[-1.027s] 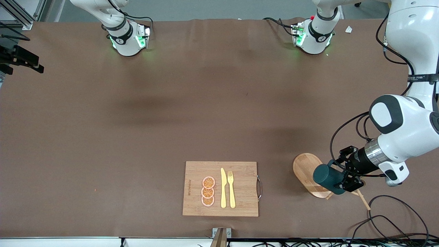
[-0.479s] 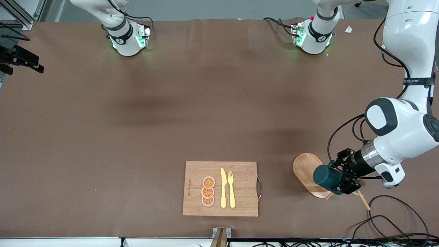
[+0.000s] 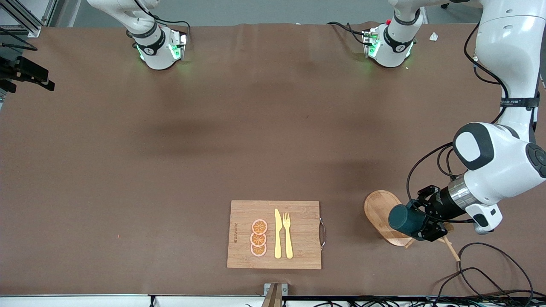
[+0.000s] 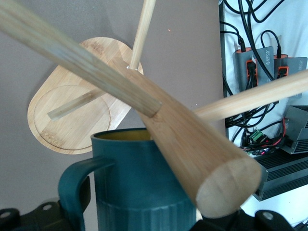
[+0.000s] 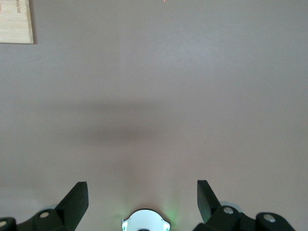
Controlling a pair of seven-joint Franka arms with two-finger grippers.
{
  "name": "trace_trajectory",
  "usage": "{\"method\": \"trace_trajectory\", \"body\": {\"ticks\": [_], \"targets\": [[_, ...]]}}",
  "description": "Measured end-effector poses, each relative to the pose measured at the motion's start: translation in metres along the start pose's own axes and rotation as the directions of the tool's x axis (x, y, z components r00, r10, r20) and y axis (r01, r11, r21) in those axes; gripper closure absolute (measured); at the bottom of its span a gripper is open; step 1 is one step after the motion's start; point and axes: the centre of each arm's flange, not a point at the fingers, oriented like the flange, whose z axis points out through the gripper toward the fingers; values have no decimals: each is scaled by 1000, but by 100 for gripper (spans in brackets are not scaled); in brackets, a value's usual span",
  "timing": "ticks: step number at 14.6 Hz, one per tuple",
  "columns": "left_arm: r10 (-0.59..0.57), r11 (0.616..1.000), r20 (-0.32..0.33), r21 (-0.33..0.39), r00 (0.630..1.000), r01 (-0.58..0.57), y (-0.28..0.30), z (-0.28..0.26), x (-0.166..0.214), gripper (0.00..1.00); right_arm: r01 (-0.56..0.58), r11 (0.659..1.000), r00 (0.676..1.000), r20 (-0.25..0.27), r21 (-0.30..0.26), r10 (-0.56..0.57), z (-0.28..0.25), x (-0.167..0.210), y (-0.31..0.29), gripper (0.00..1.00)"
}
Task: Transfer cup from left to right arm and place
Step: 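Close the left gripper around the teal mug body on the stand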
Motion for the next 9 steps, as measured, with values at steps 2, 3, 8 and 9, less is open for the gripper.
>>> {"method": "trace_trajectory", "body": {"ticks": [2, 3, 8, 9], "targets": [[0, 1000, 0, -2, 1000, 0, 1, -1, 0, 10, 0, 1000, 1000, 0, 0, 0, 0, 0, 0, 0], [0, 1000, 0, -2, 1000, 0, 1, -1, 0, 13, 0, 1000, 1000, 0, 0, 0, 0, 0, 0, 0], [1, 1000, -1, -4, 1000, -1, 1, -1, 0, 13, 0, 1000, 1000, 0, 0, 0, 0, 0, 0, 0], [1, 1000, -1, -4, 1000, -1, 1, -2, 0, 13, 0, 1000, 1000, 0, 0, 0, 0, 0, 0, 0]]}}
